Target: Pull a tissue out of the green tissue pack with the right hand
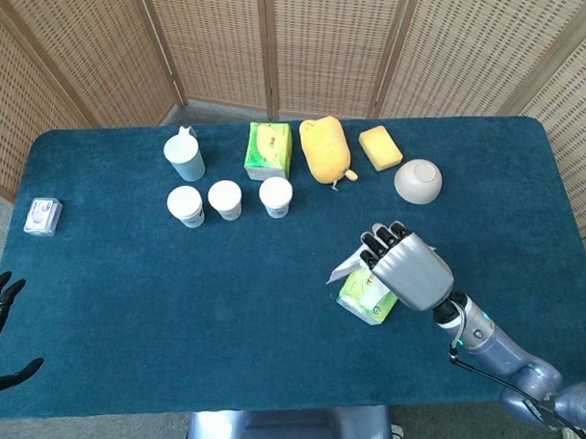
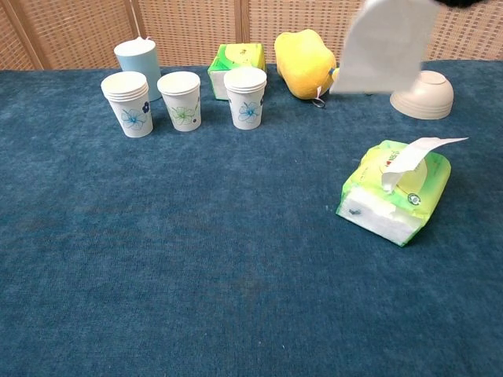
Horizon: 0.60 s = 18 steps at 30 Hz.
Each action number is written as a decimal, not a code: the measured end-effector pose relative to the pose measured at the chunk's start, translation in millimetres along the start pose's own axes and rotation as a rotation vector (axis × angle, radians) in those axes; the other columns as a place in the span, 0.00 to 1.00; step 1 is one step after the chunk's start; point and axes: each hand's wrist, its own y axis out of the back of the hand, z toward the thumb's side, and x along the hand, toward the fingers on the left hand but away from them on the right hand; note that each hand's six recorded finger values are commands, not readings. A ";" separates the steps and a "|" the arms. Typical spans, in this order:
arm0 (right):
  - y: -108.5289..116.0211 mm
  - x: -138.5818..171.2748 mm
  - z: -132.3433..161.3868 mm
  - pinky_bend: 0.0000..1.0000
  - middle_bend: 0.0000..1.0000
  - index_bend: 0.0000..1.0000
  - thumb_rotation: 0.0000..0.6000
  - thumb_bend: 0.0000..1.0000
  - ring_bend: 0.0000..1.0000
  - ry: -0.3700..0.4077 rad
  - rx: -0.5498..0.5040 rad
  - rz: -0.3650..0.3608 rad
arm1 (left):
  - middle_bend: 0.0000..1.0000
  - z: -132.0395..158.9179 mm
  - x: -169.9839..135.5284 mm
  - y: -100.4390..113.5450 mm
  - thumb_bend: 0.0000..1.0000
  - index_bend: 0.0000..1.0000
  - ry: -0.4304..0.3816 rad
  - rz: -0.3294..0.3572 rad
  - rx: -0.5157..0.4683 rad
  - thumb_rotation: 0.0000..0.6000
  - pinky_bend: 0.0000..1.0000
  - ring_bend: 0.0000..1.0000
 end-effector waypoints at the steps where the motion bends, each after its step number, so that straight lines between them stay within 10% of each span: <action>1: 1.9 -4.6 3.4 0.81 0.68 0.83 1.00 0.89 0.55 0.000 -0.019 -0.025 | 0.00 0.0 0.0 -0.2 0.00 0.00 0.000 -0.001 0.001 1.00 0.00 0.00; 14: -35.8 -44.8 91.1 0.77 0.65 0.81 1.00 0.89 0.52 0.220 -0.179 -0.011 | 0.00 0.6 0.5 -1.9 0.00 0.00 -0.005 -0.009 -0.001 1.00 0.00 0.00; 18: -55.3 -51.1 119.4 0.58 0.33 0.26 1.00 0.46 0.24 0.287 -0.183 0.033 | 0.00 0.5 1.2 -2.9 0.00 0.00 -0.006 -0.015 -0.002 1.00 0.00 0.00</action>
